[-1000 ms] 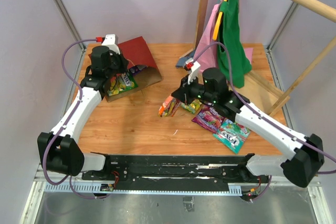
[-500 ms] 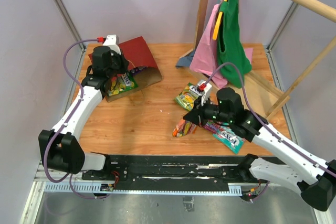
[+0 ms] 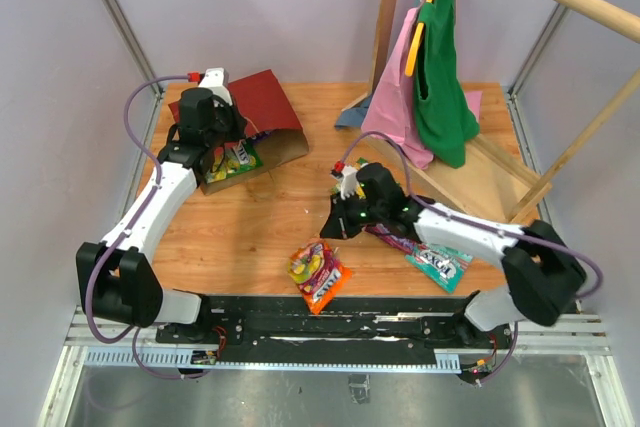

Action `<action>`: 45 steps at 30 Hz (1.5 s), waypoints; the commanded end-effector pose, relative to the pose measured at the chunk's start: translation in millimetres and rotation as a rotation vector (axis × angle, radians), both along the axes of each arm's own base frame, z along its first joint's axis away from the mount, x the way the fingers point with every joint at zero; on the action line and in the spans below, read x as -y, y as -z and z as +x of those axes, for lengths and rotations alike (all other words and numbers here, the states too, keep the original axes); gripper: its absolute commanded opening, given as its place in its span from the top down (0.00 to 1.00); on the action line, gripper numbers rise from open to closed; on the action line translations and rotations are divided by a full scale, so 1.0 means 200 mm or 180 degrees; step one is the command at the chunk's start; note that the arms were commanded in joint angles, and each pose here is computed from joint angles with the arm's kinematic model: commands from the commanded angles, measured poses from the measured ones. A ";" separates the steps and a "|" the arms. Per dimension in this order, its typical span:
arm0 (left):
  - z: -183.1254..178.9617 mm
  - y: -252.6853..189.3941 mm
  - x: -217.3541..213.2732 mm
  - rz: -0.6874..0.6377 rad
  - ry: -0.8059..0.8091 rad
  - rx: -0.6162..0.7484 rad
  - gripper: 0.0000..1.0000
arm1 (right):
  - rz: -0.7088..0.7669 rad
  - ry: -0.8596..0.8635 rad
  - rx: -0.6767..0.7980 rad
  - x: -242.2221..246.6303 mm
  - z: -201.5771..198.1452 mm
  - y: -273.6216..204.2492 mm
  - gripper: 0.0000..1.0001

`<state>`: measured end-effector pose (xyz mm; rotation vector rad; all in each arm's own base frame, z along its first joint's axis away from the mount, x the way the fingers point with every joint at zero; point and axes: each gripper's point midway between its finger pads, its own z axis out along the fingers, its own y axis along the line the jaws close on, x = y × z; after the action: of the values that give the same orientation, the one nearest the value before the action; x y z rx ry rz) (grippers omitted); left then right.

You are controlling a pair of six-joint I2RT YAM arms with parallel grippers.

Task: Take the snacks out of the paper bag
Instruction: Place the snack at the center of the board, then adjust the snack at the center of the board.

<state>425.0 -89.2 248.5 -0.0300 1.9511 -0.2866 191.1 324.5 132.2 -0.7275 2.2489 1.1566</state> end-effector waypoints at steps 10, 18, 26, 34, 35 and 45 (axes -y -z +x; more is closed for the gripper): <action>0.00 -0.07 -0.03 0.0064 -0.0067 0.0145 0.99 | 0.0123 0.0147 0.0118 -0.31 0.35 0.04 0.99; 0.00 -0.06 -0.03 0.0077 -0.0078 0.0127 1.00 | -0.0358 0.0098 0.0459 -0.24 0.47 0.05 0.26; 0.02 -0.05 -0.02 0.0068 -0.0072 0.0114 1.00 | -0.0423 -0.0098 0.0831 -0.25 0.37 0.00 0.25; 0.03 -0.03 -0.02 0.0075 -0.0071 0.0079 1.00 | -0.0624 -0.0517 0.0469 -0.45 0.10 0.32 0.30; 0.04 -0.03 -0.02 0.0077 -0.0075 0.0075 1.00 | -0.0670 -0.0555 0.0473 -0.48 0.07 0.36 0.30; 0.06 0.00 -0.01 0.0077 -0.0061 0.0022 0.99 | -0.1887 -0.0492 0.0750 -0.23 0.13 0.71 0.32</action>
<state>429.1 -85.0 233.6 -0.0403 1.9878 -0.2512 206.8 426.1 36.8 -1.1271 2.2502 0.8041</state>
